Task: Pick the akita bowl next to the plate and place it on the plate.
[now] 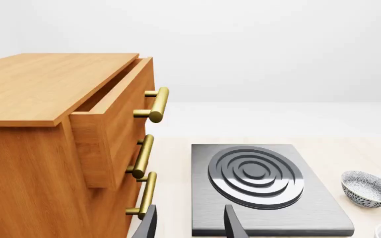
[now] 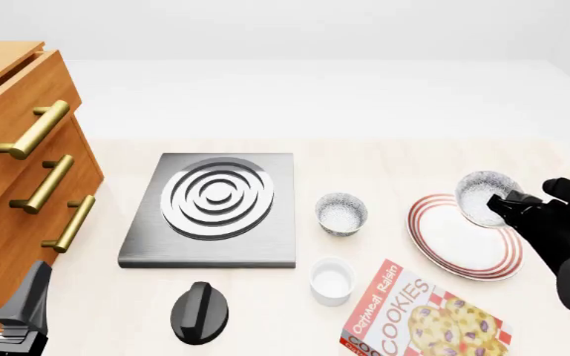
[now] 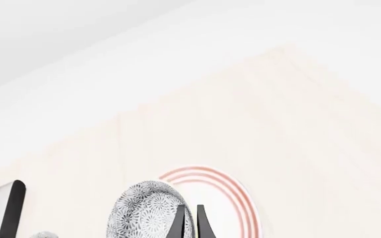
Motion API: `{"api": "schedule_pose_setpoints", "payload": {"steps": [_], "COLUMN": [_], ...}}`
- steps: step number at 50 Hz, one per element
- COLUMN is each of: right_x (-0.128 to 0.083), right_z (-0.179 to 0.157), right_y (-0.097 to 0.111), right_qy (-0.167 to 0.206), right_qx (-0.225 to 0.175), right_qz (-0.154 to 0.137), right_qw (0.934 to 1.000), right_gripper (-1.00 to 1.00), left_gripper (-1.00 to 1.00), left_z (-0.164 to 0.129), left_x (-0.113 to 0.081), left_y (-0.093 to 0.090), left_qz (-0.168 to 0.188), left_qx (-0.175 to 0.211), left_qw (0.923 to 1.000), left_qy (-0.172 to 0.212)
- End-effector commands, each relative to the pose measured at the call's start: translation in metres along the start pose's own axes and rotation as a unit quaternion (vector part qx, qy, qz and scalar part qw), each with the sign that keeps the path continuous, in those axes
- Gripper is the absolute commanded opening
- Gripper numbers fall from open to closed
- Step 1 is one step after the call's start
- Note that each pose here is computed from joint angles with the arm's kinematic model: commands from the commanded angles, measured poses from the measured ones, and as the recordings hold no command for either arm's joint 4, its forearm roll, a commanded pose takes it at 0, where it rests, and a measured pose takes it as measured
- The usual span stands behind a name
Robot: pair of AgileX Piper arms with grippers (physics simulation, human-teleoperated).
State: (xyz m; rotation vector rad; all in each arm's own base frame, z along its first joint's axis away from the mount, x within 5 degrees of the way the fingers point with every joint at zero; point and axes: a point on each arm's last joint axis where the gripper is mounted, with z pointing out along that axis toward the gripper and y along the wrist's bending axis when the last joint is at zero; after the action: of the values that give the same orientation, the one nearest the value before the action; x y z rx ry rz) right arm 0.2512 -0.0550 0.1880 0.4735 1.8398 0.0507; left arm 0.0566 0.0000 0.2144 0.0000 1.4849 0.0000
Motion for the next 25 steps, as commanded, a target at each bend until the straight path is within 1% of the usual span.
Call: {"api": "schedule_pose_setpoints", "payload": {"steps": [1, 25], "right_x": [0.004, 0.017], "right_z": [-0.002, -0.001], "right_y": [0.002, 0.002], "right_qy": [0.0, 0.014], "right_qx": [-0.005, -0.008], "right_qz": [0.002, -0.005], "right_qw": [1.0, 0.9999], "right_gripper": [-1.0, -1.0], "left_gripper": [1.0, 1.0], "left_z": [0.0, 0.0], "left_x": [0.0, 0.0], "left_y": [0.0, 0.0], "left_qz": [0.0, 0.0], "left_qx": [0.0, 0.0], "left_qw": [1.0, 1.0], "left_qy": [0.0, 0.0]}}
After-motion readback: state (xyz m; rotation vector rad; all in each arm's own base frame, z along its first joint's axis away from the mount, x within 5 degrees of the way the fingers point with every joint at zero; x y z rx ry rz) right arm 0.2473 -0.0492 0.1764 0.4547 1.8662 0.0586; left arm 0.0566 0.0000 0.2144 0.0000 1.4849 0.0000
